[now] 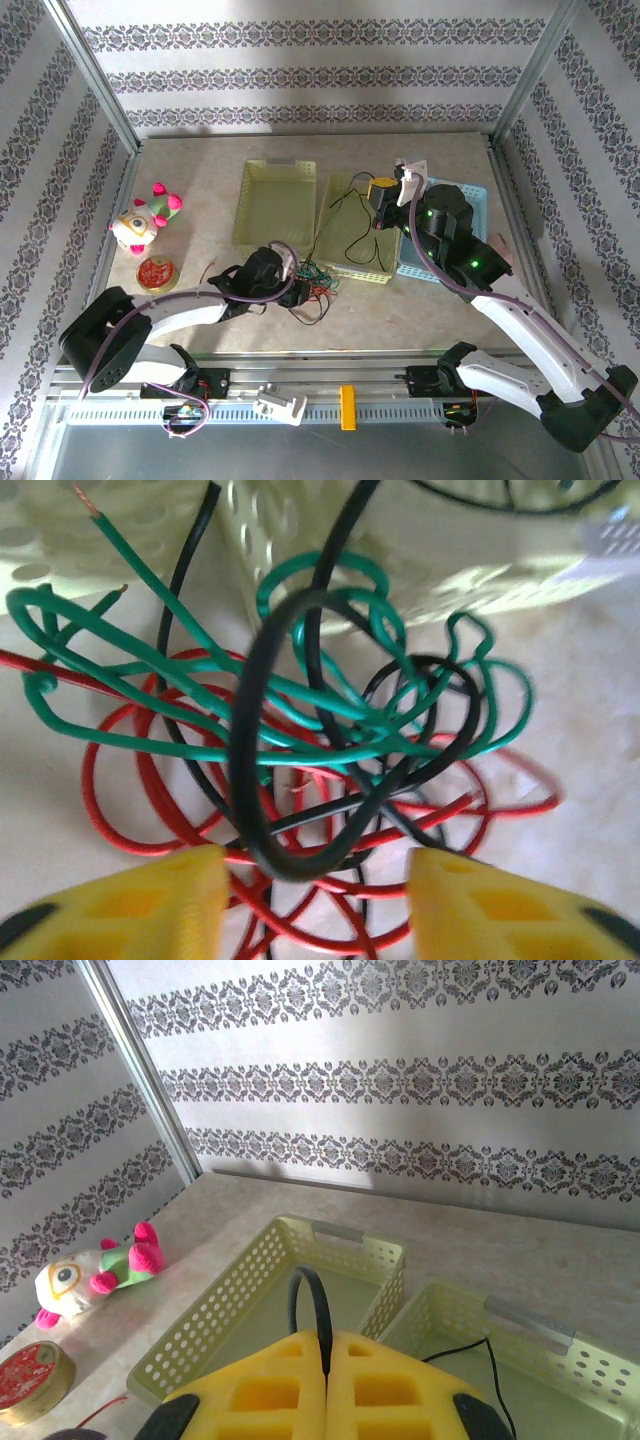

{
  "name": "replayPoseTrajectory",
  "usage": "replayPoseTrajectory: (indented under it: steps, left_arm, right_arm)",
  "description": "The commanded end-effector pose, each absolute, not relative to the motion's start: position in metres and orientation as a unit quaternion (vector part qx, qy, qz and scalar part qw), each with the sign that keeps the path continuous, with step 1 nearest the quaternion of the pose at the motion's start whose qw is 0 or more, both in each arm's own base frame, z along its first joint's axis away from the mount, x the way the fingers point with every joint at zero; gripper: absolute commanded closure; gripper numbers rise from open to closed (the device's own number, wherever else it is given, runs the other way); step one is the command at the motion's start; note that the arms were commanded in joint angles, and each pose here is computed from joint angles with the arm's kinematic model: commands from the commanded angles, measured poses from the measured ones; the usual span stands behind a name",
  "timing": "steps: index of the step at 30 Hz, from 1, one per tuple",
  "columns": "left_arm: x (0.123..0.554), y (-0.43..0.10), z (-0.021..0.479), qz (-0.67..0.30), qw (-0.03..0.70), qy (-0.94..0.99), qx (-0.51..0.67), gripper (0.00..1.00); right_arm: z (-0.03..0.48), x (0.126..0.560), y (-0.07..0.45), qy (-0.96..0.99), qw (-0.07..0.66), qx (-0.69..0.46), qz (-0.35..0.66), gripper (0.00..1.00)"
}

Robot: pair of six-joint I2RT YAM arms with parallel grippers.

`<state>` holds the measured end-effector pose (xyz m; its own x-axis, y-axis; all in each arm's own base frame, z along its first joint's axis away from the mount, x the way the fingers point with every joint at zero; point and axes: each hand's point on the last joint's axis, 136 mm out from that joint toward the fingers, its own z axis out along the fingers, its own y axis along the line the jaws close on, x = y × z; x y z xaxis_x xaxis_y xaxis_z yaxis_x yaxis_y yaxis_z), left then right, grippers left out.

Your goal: Untangle the cables

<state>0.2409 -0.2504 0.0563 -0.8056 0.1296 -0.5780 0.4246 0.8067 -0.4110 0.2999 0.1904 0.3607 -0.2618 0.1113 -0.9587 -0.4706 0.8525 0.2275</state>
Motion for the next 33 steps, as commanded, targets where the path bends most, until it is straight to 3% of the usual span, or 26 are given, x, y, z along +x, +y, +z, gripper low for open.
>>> replayPoseTrajectory:
  steps: [1,4,8,14,22,28,33]
  left_arm:
    - [0.248,-0.246,0.055,-0.236,0.289,0.916,0.148,0.68]
    - [0.253,-0.233,0.053,-0.216,0.311,0.917,0.123,0.88]
    - [0.254,-0.215,0.047,-0.182,0.321,0.925,0.095,1.00]
    - [0.255,-0.190,0.040,-0.140,0.332,0.932,0.042,1.00]
    - [0.254,-0.176,0.040,-0.122,0.342,0.931,0.021,1.00]
    - [0.256,-0.175,0.045,-0.121,0.351,0.928,0.020,1.00]
    - [0.259,-0.179,0.055,-0.130,0.363,0.922,0.024,1.00]
  right_arm:
    - [0.380,0.295,0.181,0.741,0.614,-0.104,0.252,1.00]
    - [0.388,0.294,0.175,0.736,0.623,-0.097,0.246,1.00]
    - [0.409,0.296,0.150,0.723,0.655,-0.056,0.211,1.00]
    - [0.457,0.294,0.106,0.678,0.712,0.000,0.180,1.00]
    - [0.494,0.291,0.099,0.651,0.735,-0.016,0.189,1.00]
    - [0.502,0.308,0.109,0.650,0.731,-0.029,0.205,1.00]
    - [0.479,0.333,0.123,0.678,0.702,-0.040,0.214,1.00]
